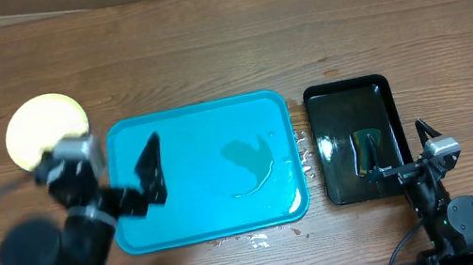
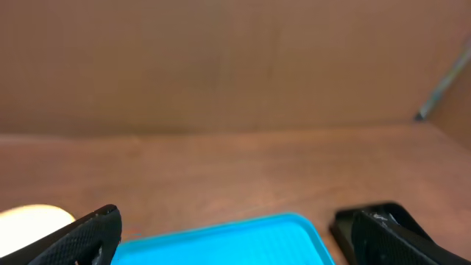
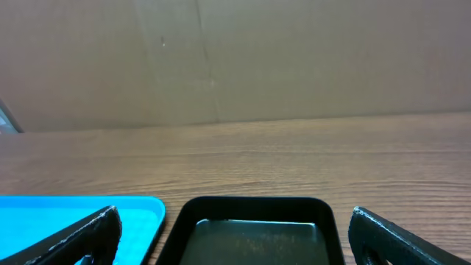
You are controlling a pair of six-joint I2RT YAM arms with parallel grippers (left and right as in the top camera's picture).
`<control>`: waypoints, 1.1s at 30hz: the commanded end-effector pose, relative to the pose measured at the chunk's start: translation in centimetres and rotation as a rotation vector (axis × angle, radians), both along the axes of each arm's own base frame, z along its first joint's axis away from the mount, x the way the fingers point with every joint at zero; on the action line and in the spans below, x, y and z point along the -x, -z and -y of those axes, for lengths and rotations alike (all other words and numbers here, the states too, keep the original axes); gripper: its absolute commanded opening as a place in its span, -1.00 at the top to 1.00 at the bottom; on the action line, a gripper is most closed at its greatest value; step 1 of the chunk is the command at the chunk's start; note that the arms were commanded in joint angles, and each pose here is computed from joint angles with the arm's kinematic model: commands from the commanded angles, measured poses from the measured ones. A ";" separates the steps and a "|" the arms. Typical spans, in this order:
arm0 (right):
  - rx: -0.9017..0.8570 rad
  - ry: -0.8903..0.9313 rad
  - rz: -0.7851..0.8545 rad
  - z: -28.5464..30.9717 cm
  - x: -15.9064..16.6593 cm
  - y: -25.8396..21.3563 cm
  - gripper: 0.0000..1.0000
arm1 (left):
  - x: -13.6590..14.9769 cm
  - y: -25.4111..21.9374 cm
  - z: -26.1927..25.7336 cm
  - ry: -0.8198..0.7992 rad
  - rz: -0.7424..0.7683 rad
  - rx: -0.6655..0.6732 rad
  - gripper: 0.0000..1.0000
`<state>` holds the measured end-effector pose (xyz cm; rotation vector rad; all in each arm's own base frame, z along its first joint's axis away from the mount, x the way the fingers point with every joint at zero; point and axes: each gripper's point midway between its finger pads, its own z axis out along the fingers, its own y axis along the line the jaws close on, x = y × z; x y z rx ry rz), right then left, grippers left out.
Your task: Clean dirty plates on tray and stack at the side
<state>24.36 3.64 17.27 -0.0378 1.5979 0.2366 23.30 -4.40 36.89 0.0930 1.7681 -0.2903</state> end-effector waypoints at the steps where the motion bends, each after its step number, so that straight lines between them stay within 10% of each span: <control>1: -0.003 0.016 0.001 0.3 -0.1 0.2 -1.00 | 1.5 2.6 -1.3 -0.071 0.015 -0.037 -0.99; 17: -0.003 0.016 0.001 0.3 -0.1 0.2 -1.00 | 3.1 3.4 -3.2 -0.177 0.658 0.105 -0.99; 33: -0.003 0.016 0.001 0.3 -0.1 0.2 -1.00 | -1.1 16.4 -4.5 -0.271 0.282 0.056 -0.99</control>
